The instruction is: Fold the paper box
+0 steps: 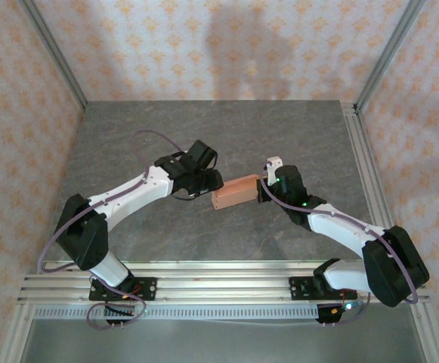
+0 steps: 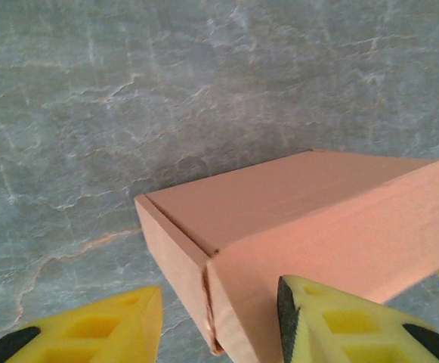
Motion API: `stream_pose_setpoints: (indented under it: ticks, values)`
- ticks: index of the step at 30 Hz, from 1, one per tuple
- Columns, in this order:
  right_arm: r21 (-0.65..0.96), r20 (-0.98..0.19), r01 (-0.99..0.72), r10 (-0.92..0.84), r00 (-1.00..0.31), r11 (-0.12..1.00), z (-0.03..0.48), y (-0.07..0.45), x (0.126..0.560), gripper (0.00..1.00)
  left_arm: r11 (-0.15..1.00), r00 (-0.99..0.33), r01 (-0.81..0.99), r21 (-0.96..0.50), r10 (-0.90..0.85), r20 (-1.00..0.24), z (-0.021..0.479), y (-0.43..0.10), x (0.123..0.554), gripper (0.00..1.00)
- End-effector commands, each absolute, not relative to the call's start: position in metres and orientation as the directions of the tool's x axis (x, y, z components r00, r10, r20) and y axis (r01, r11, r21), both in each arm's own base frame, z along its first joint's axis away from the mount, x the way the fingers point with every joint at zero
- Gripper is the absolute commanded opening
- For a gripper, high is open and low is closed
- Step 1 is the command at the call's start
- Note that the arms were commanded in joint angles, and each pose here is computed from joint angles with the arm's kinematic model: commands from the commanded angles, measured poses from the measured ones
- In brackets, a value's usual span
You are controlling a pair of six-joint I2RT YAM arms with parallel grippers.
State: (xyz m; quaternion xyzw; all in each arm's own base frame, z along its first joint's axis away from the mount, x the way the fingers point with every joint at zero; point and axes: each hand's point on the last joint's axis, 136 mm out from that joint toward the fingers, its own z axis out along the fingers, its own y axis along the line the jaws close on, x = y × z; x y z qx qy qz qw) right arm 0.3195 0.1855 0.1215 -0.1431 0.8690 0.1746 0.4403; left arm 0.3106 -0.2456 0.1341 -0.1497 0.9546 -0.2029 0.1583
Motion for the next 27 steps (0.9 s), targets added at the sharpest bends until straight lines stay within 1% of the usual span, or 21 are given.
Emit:
stream_pose_setpoints:
  ticks: [1,4,11,12,16,18,19,21,25,27]
  values:
    - [0.182,-0.744,-0.391,-0.134,-0.655,0.902,0.088,0.180,0.301,0.02,0.863,-0.896,-0.262,-0.433,-0.384,-0.222,0.125,-0.241,0.304,0.44]
    - [0.185,-0.742,-0.391,-0.133,-0.657,0.902,0.087,0.180,0.300,0.05,0.862,-0.897,-0.277,-0.424,-0.390,-0.207,0.117,-0.238,0.299,0.43]
    - [0.190,-0.757,-0.394,-0.122,-0.642,0.899,0.096,0.182,0.302,0.10,0.861,-0.894,-0.298,-0.412,-0.403,-0.196,0.108,-0.235,0.297,0.40]
    - [0.189,-0.760,-0.395,-0.120,-0.638,0.899,0.098,0.182,0.302,0.13,0.861,-0.895,-0.299,-0.411,-0.403,-0.193,0.106,-0.235,0.297,0.40]
    - [0.193,-0.771,-0.403,-0.116,-0.627,0.894,0.103,0.182,0.301,0.30,0.865,-0.898,-0.301,-0.400,-0.399,-0.186,0.100,-0.235,0.296,0.39]
    - [0.192,-0.782,-0.411,-0.114,-0.612,0.891,0.108,0.181,0.298,0.37,0.867,-0.900,-0.303,-0.395,-0.397,-0.181,0.098,-0.235,0.295,0.39]
    - [0.189,-0.794,-0.418,-0.112,-0.598,0.889,0.113,0.180,0.297,0.38,0.867,-0.900,-0.303,-0.395,-0.397,-0.180,0.097,-0.235,0.295,0.39]
    - [0.184,-0.815,-0.431,-0.108,-0.569,0.884,0.123,0.179,0.295,0.45,0.868,-0.901,-0.303,-0.393,-0.395,-0.179,0.096,-0.235,0.295,0.39]
    - [0.177,-0.839,-0.472,-0.118,-0.531,0.863,0.139,0.181,0.289,0.52,0.870,-0.904,-0.299,-0.393,-0.390,-0.175,0.094,-0.236,0.294,0.38]
    - [0.185,-0.855,-0.494,-0.109,-0.508,0.850,0.148,0.185,0.287,0.57,0.869,-0.905,-0.296,-0.397,-0.387,-0.173,0.095,-0.237,0.295,0.37]
